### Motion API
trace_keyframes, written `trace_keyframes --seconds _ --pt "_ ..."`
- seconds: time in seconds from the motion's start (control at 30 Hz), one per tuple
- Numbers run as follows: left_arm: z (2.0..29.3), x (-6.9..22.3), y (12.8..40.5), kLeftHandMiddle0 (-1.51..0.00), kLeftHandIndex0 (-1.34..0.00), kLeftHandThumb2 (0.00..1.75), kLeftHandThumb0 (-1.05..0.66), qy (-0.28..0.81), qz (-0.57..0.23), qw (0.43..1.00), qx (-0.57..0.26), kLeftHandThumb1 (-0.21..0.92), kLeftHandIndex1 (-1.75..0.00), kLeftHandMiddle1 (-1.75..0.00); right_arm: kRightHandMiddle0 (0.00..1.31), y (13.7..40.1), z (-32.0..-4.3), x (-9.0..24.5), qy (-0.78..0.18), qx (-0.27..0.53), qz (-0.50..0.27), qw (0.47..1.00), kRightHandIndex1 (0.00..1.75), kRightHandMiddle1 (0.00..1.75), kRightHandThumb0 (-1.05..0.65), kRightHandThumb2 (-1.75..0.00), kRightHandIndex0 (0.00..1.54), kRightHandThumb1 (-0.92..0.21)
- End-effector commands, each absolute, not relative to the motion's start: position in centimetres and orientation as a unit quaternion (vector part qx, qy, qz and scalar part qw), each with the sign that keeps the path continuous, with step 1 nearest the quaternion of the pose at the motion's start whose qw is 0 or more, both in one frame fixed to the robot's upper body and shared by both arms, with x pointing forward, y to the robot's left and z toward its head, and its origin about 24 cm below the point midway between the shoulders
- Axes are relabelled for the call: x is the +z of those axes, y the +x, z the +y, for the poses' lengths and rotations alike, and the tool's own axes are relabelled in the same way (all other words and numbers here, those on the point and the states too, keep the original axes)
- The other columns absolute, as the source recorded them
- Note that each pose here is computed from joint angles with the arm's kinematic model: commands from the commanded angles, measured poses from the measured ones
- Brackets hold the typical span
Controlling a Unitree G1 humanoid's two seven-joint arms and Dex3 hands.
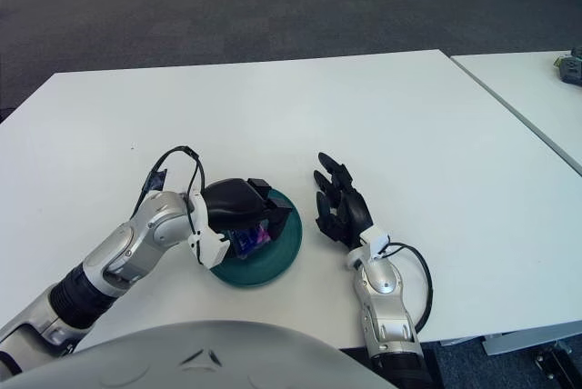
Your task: Put the gum into the plate.
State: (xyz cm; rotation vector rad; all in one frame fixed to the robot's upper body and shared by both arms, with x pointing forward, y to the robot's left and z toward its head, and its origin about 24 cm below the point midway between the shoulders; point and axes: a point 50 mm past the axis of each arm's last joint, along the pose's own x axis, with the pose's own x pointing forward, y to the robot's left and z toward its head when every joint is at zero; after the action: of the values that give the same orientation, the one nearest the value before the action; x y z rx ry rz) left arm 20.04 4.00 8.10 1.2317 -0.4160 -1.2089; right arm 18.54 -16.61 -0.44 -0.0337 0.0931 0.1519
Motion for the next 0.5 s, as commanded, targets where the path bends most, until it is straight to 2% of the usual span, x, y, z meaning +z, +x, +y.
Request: trace_keyframes --seconds 0.0,0.03,0.1,0.2,0.3,0.47 --pt "4.33 7.98 20.42 -0.31 -0.06 0.47 -0.56 0.551 -0.194 0.628 -0.515 0.72 -1.33 -1.15 0.0 16.97 -16.67 -2.69 -0.014 0.071 0.115 0.991 0.0 0.31 -0.65 -0.72 0.23 -0.92" --pt "4.34 7.92 20.45 -0.29 -0.04 0.4 -0.61 0.552 -0.195 0.626 -0.515 0.76 -1.29 -1.07 0.0 16.98 -16.66 -2.68 -0.011 0.071 0.114 0.991 0.0 0.31 -0.65 -0.72 0.22 -0.92" --pt "4.39 7.81 20.51 -0.29 -0.01 0.25 -0.71 0.556 -0.195 0.621 -0.516 0.84 -1.15 -0.7 0.0 17.0 -16.64 -2.67 -0.007 0.071 0.112 0.991 0.0 0.3 -0.64 -0.72 0.22 -0.92" --pt "4.47 7.72 20.61 -0.3 0.0 0.21 -0.8 0.563 -0.192 0.613 -0.519 0.89 -0.87 -0.37 0.0 17.05 -16.64 -2.62 -0.007 0.07 0.108 0.992 0.0 0.29 -0.64 -0.73 0.21 -0.92" --pt "4.53 7.75 20.69 -0.28 0.0 0.24 -0.86 0.566 -0.187 0.611 -0.521 0.91 -0.68 -0.21 0.0 17.05 -16.64 -2.57 -0.012 0.069 0.103 0.992 0.0 0.29 -0.63 -0.73 0.21 -0.92" --pt "4.65 7.91 20.77 -0.22 0.0 0.29 -0.96 0.559 -0.181 0.616 -0.524 0.92 -0.44 -0.09 0.0 17.0 -16.64 -2.52 -0.021 0.072 0.091 0.993 0.0 0.3 -0.62 -0.74 0.22 -0.92"
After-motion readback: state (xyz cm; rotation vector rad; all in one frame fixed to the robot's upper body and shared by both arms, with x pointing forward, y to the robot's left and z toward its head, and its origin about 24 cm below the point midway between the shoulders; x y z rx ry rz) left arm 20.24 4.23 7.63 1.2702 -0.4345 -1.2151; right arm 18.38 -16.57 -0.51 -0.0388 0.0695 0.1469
